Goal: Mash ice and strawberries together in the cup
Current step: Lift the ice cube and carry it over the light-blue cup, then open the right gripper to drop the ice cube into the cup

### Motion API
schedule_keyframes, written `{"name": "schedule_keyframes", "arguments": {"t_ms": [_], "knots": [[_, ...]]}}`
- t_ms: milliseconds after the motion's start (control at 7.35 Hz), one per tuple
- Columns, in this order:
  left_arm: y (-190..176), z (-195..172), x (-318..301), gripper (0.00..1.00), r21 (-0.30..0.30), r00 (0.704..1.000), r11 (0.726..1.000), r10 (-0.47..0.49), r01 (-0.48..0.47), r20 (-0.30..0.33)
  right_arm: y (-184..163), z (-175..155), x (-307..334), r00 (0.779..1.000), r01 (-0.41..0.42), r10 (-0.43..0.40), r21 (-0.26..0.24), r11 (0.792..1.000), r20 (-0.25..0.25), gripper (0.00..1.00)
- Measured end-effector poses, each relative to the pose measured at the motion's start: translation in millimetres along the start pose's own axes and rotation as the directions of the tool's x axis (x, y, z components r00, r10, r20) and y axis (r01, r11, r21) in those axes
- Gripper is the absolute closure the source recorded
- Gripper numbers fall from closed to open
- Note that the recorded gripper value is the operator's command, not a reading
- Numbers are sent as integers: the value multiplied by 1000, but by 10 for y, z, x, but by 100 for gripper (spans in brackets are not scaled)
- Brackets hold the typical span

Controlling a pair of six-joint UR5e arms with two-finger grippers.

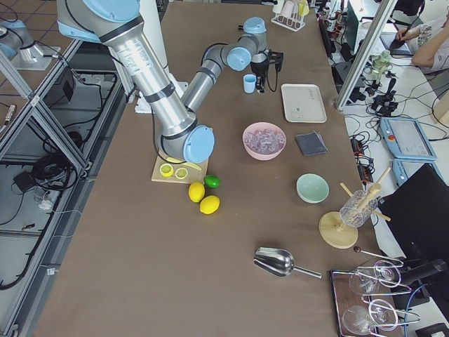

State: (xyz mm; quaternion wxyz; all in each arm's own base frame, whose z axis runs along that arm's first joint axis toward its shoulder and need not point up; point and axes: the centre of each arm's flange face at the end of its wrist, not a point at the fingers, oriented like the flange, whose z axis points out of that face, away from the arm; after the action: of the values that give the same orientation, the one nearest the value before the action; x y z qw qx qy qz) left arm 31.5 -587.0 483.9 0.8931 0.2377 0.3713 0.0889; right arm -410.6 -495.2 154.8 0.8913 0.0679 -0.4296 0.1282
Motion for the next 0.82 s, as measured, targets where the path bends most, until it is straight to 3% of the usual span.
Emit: {"name": "schedule_keyframes", "arguments": {"t_ms": [408, 816], "knots": [[82, 41, -62, 3, 6, 1000, 1000, 0, 0, 0, 474, 460, -1078, 998, 62, -62, 12, 998, -29, 100], [110, 122, -131, 3, 7, 1000, 1000, -7, 7, -1, 736, 935, -1551, 997, 79, -79, 39, 996, -13, 100]]}}
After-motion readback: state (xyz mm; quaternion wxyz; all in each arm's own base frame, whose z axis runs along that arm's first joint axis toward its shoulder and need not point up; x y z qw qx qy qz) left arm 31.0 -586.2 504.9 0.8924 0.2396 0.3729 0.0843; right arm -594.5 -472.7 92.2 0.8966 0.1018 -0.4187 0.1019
